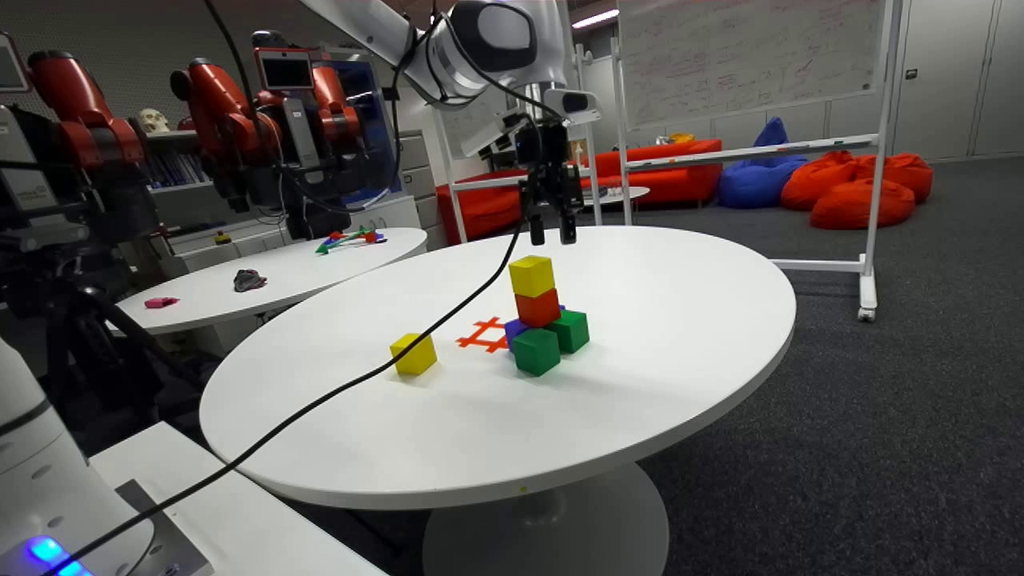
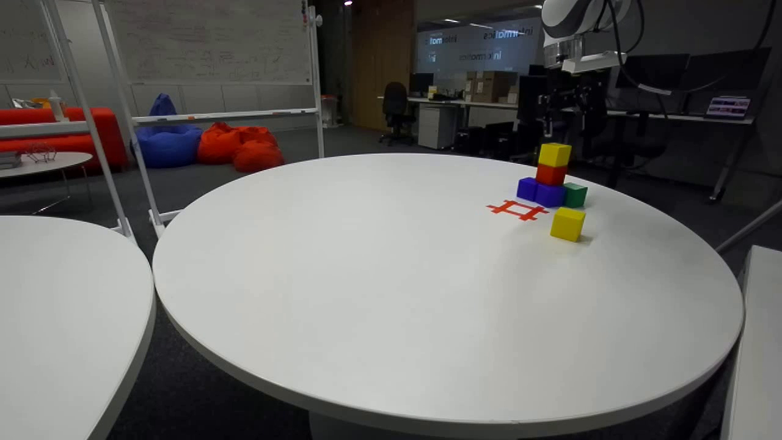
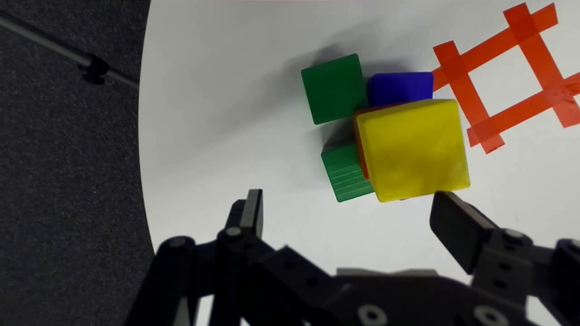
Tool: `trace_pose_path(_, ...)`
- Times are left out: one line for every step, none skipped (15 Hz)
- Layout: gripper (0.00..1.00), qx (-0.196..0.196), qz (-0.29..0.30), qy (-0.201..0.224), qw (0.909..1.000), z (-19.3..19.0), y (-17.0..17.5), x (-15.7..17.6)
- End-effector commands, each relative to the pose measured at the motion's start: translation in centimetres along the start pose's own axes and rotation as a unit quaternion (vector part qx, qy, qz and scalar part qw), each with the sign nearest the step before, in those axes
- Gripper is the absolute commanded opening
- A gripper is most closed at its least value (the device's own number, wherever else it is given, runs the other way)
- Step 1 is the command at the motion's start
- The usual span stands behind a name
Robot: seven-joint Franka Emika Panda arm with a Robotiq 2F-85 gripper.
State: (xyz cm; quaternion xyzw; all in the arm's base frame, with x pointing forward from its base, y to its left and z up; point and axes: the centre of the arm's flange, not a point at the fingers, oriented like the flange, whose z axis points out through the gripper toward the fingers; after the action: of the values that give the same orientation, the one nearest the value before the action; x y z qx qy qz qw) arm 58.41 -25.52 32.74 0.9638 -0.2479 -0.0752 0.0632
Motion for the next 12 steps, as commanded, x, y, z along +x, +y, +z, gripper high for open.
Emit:
trace_pose_path(1.0, 0.0, 0.0, 0.0, 1.0, 0.0, 0.0, 0.0)
trace_pose_path(1.0, 0.0, -0.001, 0.0, 1.0, 0.0, -0.1, 0.0)
trace_pose_path(1.0, 0.001, -0.02, -0.001, 0.9998, 0.0, -0.5, 0.0)
trace_pose_path(1.0, 0.001, -0.027, -0.001, 0.9996, 0.0, -0.8, -0.1)
trace_pose_path(1.0, -0.001, -0.035, 0.0, 0.9994, 0.0, -1.2, -0.1)
trace_pose_path(1.0, -0.002, -0.043, 0.0, 0.9991, 0.0, -1.8, -0.1)
trace_pose_path(1.0, -0.004, -0.05, 0.001, 0.9987, 0.0, -2.4, -0.2)
trace_pose_path(1.0, -0.006, -0.057, 0.0, 0.9984, -0.1, -3.0, -0.3)
trace_pose_path(1.0, -0.006, -0.061, 0.001, 0.9981, -0.1, -3.6, -0.4)
trace_pose_path(1.0, -0.006, -0.064, 0.001, 0.9979, -0.2, -4.0, -0.5)
trace_pose_path(1.0, -0.004, -0.066, 0.002, 0.9978, -0.3, -4.1, -0.5)
trace_pose_path(1.0, -0.004, -0.069, 0.001, 0.9976, -0.3, -4.3, -0.5)
